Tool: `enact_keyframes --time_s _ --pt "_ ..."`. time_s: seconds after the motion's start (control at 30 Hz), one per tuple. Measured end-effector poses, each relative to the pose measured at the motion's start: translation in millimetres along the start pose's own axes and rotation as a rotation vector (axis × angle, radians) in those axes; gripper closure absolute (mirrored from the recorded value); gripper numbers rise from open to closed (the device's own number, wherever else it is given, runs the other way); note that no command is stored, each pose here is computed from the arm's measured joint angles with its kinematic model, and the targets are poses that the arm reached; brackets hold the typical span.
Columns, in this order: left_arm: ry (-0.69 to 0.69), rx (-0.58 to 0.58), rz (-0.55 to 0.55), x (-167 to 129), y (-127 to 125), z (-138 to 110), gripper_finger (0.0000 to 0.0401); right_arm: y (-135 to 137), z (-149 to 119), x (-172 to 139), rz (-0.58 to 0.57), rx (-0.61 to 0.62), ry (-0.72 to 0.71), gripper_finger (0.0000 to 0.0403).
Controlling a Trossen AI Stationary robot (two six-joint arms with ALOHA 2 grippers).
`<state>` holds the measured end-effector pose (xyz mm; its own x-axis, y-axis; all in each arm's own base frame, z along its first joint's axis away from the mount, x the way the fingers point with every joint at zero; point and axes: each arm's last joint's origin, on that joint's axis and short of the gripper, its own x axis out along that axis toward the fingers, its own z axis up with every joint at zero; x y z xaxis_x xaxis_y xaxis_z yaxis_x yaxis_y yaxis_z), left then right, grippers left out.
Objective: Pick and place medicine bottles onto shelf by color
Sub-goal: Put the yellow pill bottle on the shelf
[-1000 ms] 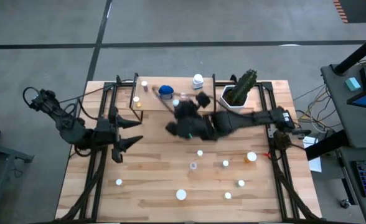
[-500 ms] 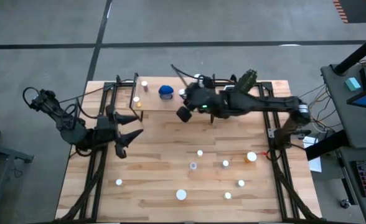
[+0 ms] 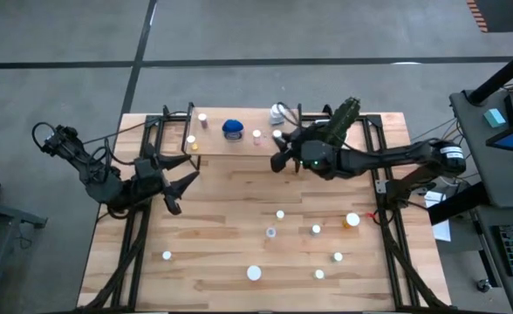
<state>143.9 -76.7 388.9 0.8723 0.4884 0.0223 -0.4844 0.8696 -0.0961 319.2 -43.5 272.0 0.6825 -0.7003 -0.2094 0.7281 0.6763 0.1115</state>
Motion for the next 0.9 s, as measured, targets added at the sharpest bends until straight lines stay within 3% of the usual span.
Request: enact_keyframes --time_s 0.13,0.5,0.9 --pt "0.002 0.005 0.006 0.5 -1.1 -0.9 0.018 -0.4 -15.0 6.4 -0.017 -0.028 -0.035 0.0325" --pt "0.004 0.017 0.063 2.1 -3.2 -3.3 0.018 9.0 -39.7 24.7 -0.079 -0.092 0.042 0.0326" --pt "0.002 0.013 0.077 2.3 -3.3 -3.1 0.018 22.2 -39.5 41.2 -0.115 -0.175 0.115 0.0305"
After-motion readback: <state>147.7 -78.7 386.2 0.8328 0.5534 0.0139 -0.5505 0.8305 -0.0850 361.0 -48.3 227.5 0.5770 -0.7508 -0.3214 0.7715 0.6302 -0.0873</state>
